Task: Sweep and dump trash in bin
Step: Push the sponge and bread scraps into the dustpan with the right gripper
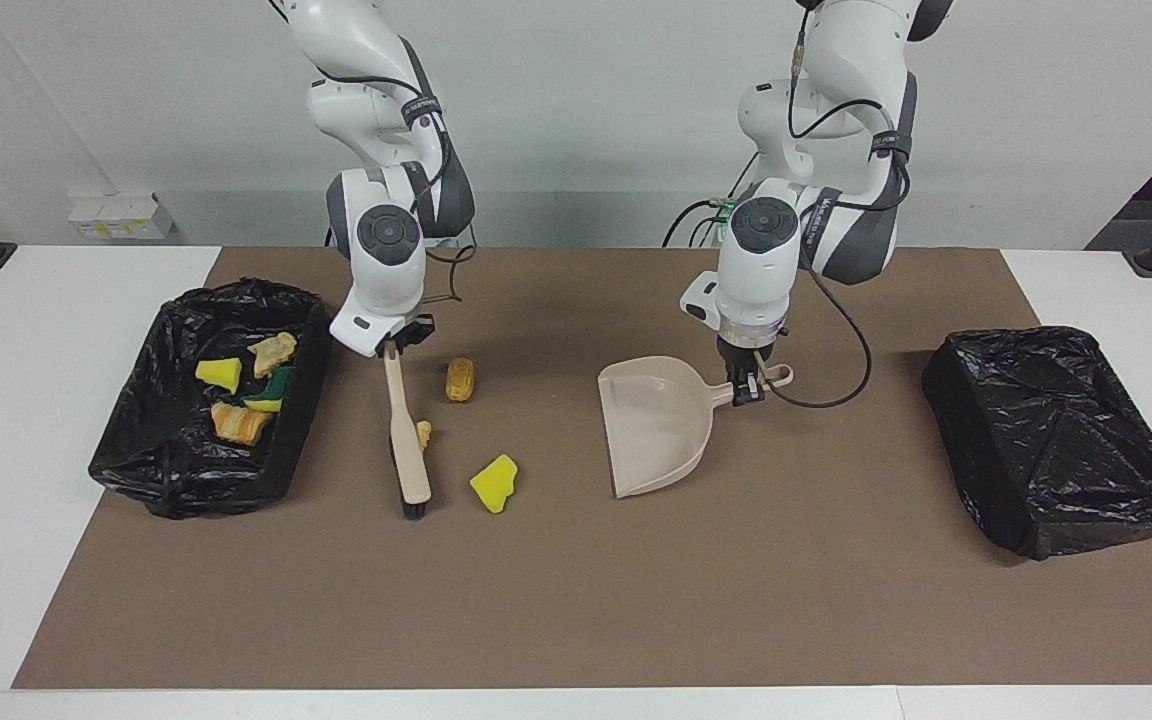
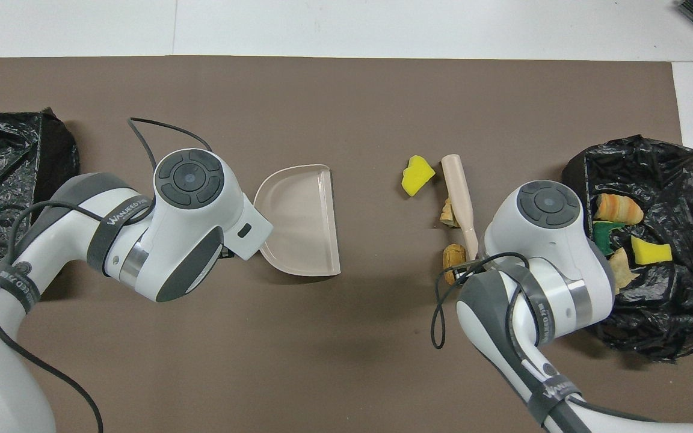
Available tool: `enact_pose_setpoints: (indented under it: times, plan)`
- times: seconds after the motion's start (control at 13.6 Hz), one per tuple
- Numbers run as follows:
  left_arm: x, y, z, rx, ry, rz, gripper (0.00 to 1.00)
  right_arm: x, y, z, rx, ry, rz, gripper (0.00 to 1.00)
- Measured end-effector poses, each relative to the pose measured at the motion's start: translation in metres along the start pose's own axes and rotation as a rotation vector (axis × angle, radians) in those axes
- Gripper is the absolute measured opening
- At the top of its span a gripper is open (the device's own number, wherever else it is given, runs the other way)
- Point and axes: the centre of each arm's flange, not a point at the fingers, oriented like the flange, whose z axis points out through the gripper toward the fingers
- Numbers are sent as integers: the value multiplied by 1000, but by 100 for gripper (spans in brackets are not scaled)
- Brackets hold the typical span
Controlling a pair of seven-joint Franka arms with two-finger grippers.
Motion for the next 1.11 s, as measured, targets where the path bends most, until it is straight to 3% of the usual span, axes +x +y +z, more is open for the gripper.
enact_pose_setpoints:
  times: [0.37,0.81,1.11]
  plan:
    - [2,4,1,-6,-5,-24,33,14,-108,4,155,50,-37,28]
    - [5,9,4,-12,-10,-38,33,-13,-208,-18,408,9,-60,28]
    - [5,12,5,-14,-15,-37,33,-23,-219,-38,409,3,-81,28]
